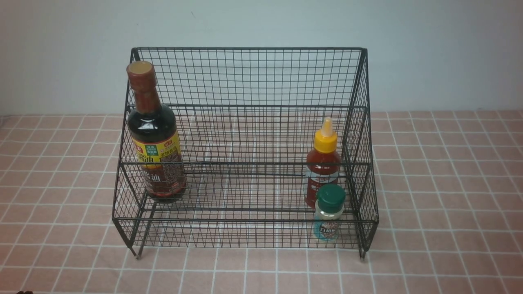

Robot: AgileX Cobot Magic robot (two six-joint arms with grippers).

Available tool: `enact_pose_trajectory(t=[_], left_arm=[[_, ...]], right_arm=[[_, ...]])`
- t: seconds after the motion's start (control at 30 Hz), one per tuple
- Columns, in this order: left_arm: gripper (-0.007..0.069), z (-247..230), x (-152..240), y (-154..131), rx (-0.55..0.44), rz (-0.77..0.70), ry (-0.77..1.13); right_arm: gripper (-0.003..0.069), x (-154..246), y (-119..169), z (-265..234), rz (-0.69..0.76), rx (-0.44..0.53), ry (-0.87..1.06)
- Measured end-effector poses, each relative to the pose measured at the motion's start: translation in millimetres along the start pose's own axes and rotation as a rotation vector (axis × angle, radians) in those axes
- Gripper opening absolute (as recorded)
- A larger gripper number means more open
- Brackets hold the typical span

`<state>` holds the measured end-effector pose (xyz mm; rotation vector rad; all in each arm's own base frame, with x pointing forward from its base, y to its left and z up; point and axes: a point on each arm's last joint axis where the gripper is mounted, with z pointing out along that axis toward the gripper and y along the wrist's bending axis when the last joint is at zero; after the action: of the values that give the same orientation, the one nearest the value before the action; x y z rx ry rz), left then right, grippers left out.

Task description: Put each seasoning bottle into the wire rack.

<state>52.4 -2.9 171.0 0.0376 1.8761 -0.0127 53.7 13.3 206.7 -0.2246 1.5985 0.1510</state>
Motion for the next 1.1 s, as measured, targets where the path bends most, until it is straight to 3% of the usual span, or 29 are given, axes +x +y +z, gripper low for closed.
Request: enact_pose_trajectory(t=[0.07, 0.2, 1.1], left_arm=[[-0.0007, 0.0, 0.1, 0.0, 0.000, 0.000, 0.001], [-0.0007, 0.0, 0.2, 0.1, -0.002, -0.001, 0.002], [-0.0007, 0.0, 0.2, 0.2, -0.003, -0.001, 0.003]], right_arm=[[-0.0013, 19.2, -4.7, 1.3, 0.011, 0.106, 0.088], [-0.0013, 25.7, -9.0, -0.3, 0.028, 0.196, 0.164], [-0.0013, 25.8, -9.5, -0.5, 0.028, 0.207, 0.168]])
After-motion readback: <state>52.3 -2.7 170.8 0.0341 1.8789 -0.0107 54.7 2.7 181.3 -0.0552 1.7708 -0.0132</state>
